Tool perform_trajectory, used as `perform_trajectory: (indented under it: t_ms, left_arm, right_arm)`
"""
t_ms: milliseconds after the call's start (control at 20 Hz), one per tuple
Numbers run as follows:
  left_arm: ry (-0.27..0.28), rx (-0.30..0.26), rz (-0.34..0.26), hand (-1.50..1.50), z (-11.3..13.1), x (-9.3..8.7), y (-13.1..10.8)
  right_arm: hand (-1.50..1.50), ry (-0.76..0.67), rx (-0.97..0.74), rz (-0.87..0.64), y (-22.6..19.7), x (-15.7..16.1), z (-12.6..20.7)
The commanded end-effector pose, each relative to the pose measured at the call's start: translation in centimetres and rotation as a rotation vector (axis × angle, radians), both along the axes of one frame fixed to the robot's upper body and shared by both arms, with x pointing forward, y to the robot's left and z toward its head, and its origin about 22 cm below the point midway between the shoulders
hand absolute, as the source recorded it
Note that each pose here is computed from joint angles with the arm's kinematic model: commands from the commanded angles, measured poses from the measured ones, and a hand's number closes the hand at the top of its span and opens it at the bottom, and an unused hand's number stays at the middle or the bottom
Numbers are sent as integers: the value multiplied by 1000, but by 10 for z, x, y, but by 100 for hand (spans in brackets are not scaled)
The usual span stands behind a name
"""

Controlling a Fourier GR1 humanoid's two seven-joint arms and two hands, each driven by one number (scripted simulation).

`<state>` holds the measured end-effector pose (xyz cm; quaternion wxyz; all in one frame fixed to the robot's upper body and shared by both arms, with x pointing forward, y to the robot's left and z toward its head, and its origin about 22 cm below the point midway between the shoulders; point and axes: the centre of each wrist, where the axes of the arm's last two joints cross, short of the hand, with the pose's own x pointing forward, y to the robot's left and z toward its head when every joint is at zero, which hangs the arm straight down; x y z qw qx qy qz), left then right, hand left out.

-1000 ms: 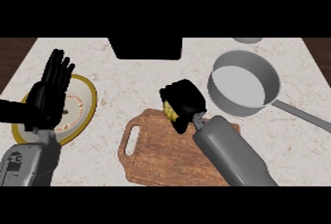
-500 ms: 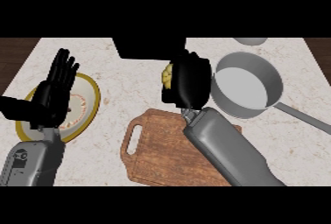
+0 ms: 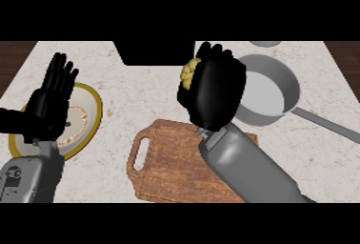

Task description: Pick the squash from the cutting board and place it in the pot

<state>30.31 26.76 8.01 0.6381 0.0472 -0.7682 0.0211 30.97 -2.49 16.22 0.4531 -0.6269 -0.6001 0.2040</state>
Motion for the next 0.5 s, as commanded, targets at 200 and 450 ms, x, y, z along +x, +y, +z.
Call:
perform_trajectory:
  t_ms: [200,450]
  left_arm:
    - [1,-12,17,0,-12,-8,8]
    - [-10,11,21,0,4,-6,-2]
  right_arm:
    - [150,69,66,-211,-75,-1,2]
    - [150,43,105,-240,-135,-18,-9]
